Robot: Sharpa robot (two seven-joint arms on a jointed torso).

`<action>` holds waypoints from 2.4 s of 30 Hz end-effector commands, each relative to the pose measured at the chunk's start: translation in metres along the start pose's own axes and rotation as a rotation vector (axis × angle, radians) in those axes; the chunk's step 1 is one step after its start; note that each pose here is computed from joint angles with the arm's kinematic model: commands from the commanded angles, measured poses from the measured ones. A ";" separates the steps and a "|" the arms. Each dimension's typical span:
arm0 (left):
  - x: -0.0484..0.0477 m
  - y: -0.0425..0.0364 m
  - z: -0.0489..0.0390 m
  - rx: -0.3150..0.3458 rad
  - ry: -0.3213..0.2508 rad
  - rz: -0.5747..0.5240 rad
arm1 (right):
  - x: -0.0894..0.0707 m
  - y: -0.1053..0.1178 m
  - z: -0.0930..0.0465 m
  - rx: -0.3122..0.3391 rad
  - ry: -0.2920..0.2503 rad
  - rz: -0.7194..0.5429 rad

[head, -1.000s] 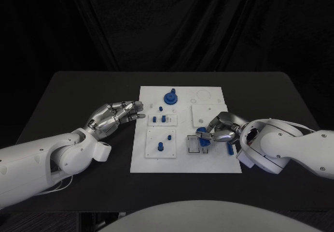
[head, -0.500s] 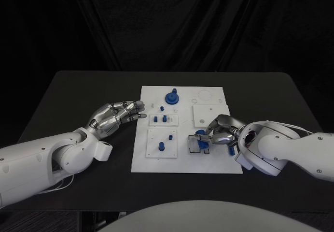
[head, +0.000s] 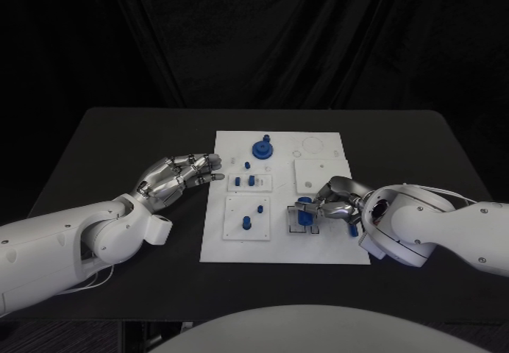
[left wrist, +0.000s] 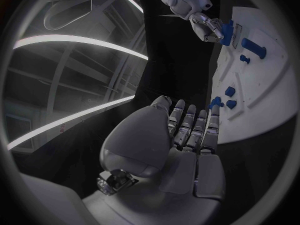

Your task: Assemble the parts on the task board

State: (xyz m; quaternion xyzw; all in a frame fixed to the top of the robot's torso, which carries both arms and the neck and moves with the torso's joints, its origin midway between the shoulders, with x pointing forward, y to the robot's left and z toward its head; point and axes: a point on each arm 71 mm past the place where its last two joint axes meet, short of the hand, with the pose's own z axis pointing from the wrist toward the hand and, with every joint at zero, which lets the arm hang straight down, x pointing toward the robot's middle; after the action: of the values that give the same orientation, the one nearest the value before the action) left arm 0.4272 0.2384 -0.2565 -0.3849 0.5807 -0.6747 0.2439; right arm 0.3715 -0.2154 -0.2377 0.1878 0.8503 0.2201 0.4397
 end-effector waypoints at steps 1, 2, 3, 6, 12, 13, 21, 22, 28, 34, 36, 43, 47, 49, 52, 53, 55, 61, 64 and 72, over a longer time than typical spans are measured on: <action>0.0024 0.0006 0.0001 0.008 0.022 -0.008 | 0.002 -0.002 0.000 0.027 0.022 -0.026; 0.0024 0.0008 0.0001 0.008 0.023 -0.008 | 0.003 -0.002 0.000 0.028 0.024 -0.027; 0.0025 0.0009 0.0000 0.007 0.023 -0.009 | 0.003 -0.002 0.000 0.030 0.027 -0.029; 0.0024 0.0013 0.0000 0.006 0.023 -0.009 | 0.004 -0.003 0.001 0.033 0.034 -0.034; 0.0023 0.0017 -0.0003 0.005 0.023 -0.010 | 0.005 -0.003 0.000 0.032 0.039 -0.036; 0.0022 0.0018 -0.0003 0.005 0.023 -0.010 | 0.005 -0.003 0.000 0.031 0.039 -0.036; 0.0024 0.0026 -0.0006 0.002 0.024 -0.012 | 0.002 0.000 0.000 -0.012 0.004 -0.033; 0.0023 0.0027 -0.0007 0.002 0.024 -0.012 | 0.001 0.001 -0.001 -0.029 -0.011 -0.034; 0.0017 0.0031 -0.0019 0.001 0.022 -0.012 | -0.013 0.012 -0.010 -0.246 -0.197 -0.073; 0.0007 0.0035 -0.0033 0.000 0.017 -0.012 | -0.024 0.022 -0.027 -0.443 -0.373 -0.157; 0.0003 0.0036 -0.0037 0.000 0.016 -0.011 | -0.026 0.023 -0.031 -0.474 -0.400 -0.188; -0.0001 0.0042 -0.0043 -0.002 0.014 -0.011 | -0.023 0.019 -0.037 -0.485 -0.403 -0.300; 0.0000 0.0045 -0.0043 -0.002 0.014 -0.012 | -0.016 0.016 -0.034 -0.453 -0.371 -0.352; -0.0003 0.0046 -0.0047 -0.003 0.014 -0.012 | -0.012 0.014 -0.033 -0.441 -0.358 -0.380; -0.0008 0.0045 -0.0052 -0.004 0.012 -0.011 | -0.006 0.012 -0.032 -0.428 -0.344 -0.411; -0.0011 0.0045 -0.0054 -0.004 0.012 -0.011 | -0.004 0.011 -0.031 -0.426 -0.342 -0.424; -0.0013 0.0046 -0.0057 -0.005 0.012 -0.011 | -0.002 0.011 -0.031 -0.428 -0.343 -0.442; -0.0013 0.0049 -0.0061 -0.007 0.012 -0.013 | 0.006 0.009 -0.029 -0.439 -0.348 -0.477; -0.0013 0.0051 -0.0062 -0.008 0.013 -0.013 | 0.011 0.007 -0.028 -0.432 -0.340 -0.485; -0.0013 0.0055 -0.0066 -0.012 0.015 -0.015 | 0.022 0.001 -0.024 -0.406 -0.322 -0.482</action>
State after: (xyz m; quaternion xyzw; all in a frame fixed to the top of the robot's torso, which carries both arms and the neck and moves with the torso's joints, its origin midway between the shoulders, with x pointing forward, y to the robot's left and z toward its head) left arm 0.4236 0.2436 -0.2624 -0.3911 0.5839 -0.6696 0.2401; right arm 0.3395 -0.2068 -0.2369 -0.0765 0.7268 0.2608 0.6308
